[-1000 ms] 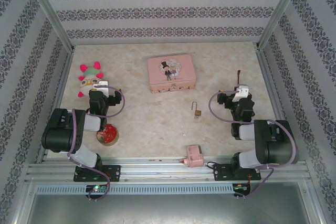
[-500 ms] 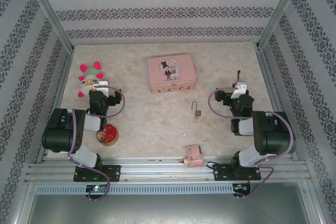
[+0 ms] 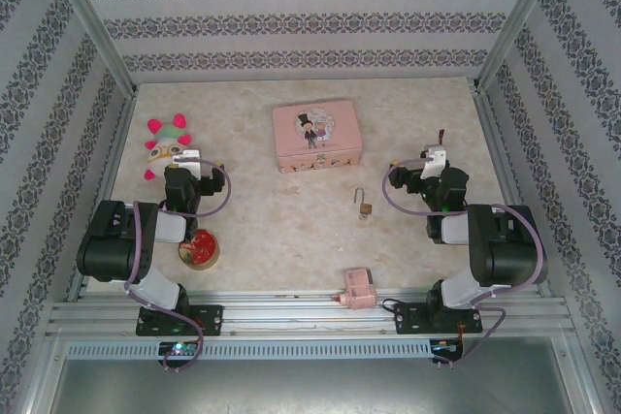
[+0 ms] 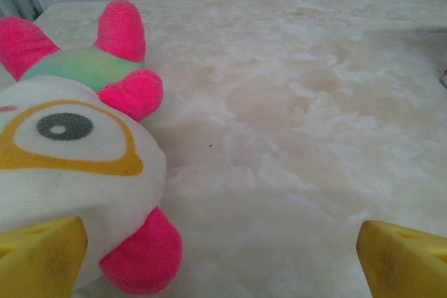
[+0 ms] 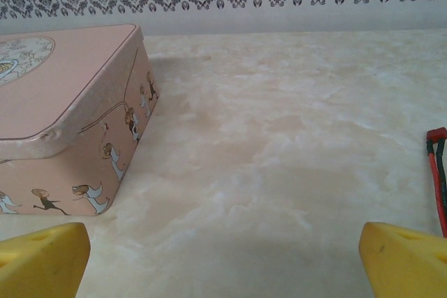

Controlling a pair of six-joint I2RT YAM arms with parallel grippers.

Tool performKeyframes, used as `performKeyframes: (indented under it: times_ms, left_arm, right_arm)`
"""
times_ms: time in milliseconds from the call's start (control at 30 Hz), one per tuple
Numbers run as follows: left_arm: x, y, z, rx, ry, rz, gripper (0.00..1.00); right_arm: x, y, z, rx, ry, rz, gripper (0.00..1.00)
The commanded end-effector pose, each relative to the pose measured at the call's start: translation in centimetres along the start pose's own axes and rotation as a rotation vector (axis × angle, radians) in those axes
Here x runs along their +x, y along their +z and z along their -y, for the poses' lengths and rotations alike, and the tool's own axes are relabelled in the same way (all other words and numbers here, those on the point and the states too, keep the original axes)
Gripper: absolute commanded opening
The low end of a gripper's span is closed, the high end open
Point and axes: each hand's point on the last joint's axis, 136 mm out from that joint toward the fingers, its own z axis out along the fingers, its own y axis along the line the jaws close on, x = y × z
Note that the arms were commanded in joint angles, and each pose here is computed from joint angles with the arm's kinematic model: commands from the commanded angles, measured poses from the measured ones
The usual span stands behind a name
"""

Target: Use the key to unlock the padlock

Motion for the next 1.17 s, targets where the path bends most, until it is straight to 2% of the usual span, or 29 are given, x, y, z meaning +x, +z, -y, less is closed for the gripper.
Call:
performKeyframes:
  times_ms: [0, 1133]
  left_arm:
    - [-0.64, 0.26, 0.39, 0.013, 0.014, 0.015, 0.99]
    - [-0.65, 0.28, 0.32, 0.010, 0.009, 0.014, 0.99]
  right_arm:
    - [-0.48, 0.22, -0.48, -0.032, -0.018, 0.012, 0.98]
    - [-0.53, 0.24, -0.08, -0.002, -0.017, 0.013, 0.98]
